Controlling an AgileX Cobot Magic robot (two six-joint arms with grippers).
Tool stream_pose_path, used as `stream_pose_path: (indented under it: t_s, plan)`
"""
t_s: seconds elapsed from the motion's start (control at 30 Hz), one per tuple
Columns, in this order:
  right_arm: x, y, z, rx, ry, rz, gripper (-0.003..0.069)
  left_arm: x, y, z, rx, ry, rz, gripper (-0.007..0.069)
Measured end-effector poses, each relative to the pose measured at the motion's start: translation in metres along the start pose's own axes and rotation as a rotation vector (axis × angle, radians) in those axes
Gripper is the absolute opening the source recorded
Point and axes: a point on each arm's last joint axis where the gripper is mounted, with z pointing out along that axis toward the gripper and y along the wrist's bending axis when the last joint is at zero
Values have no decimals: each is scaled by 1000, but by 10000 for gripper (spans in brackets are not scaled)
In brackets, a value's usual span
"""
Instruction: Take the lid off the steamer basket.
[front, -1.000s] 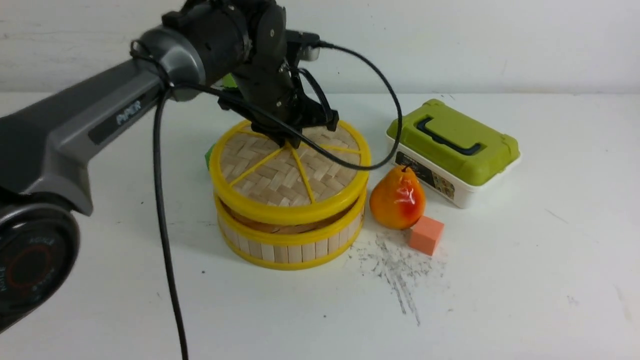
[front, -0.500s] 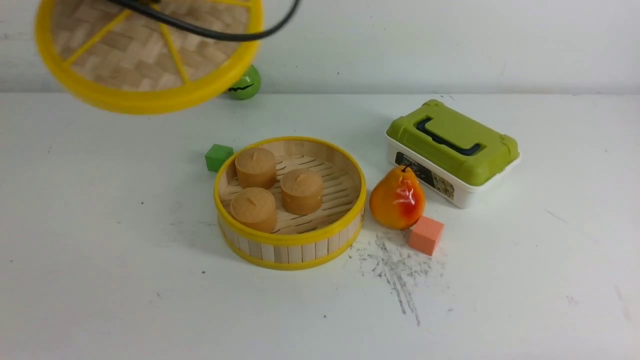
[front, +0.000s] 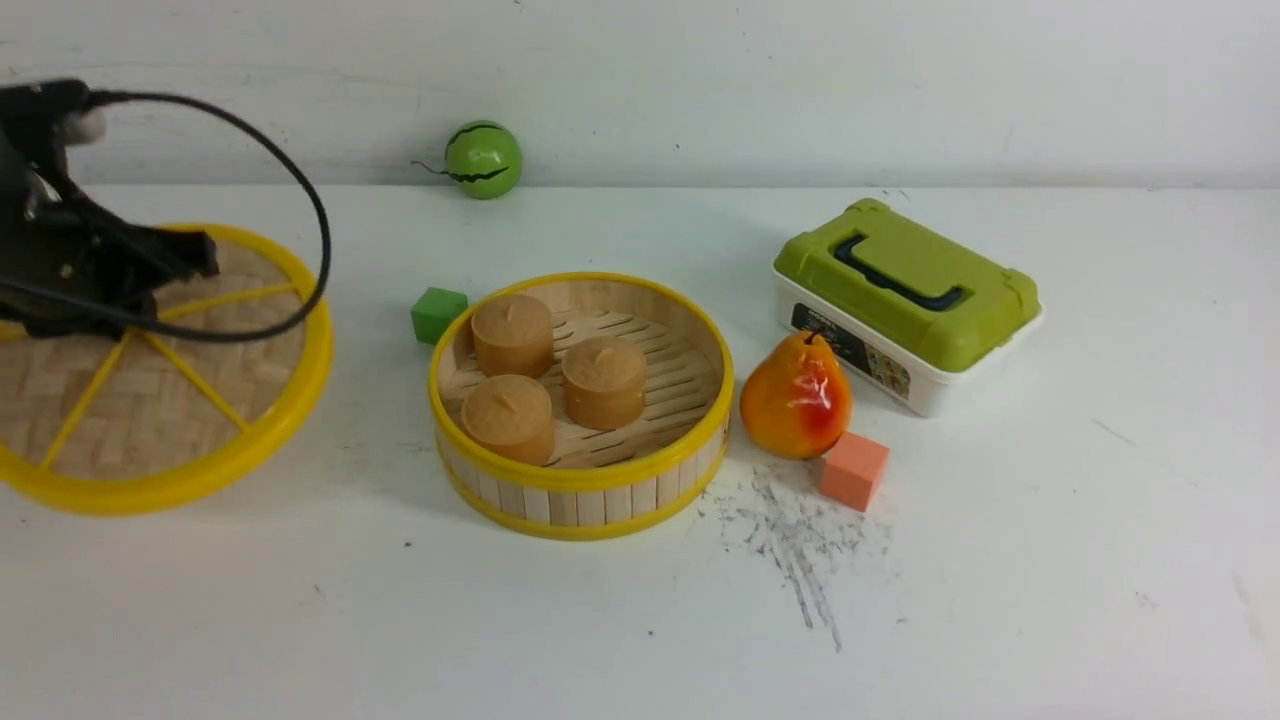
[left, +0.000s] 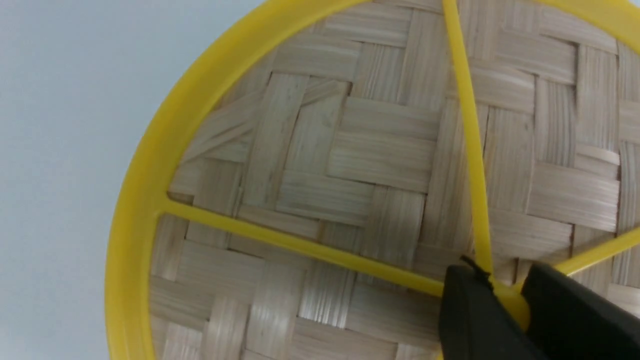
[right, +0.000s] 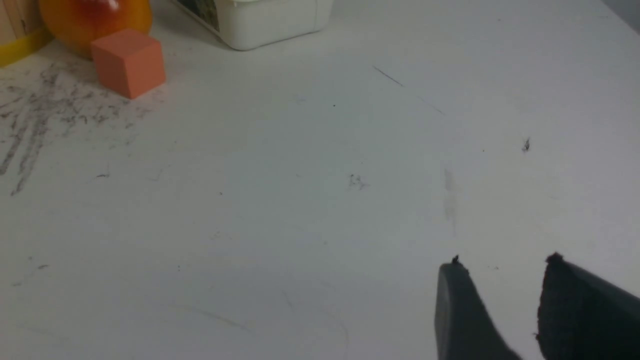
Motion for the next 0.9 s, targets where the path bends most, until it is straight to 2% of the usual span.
stream_pose_path:
  t_s: [0.23,0.33,0.5,0.6,0.63,0.73,0.9]
  plan:
    - [0,0,0,0,0,0,239,13,-9,36,37,36,-39,116]
    - [0,0,0,0,0,0,239,17,-9,47,37,51,-41,174]
    - [0,0,0,0,0,0,239,17,-10,47,45,48,-59,335]
    - [0,0,0,0,0,0,239,14,-11,39,53,38,-71,345]
    - [0,0,0,0,0,0,239,13,-11,34,56,32,-76,336]
    - [0,0,0,0,0,0,239,-6,-12,-17,98,-95,-90,238]
    - [0,0,0,0,0,0,239,-29,-9,-146,201,-435,-74,-7]
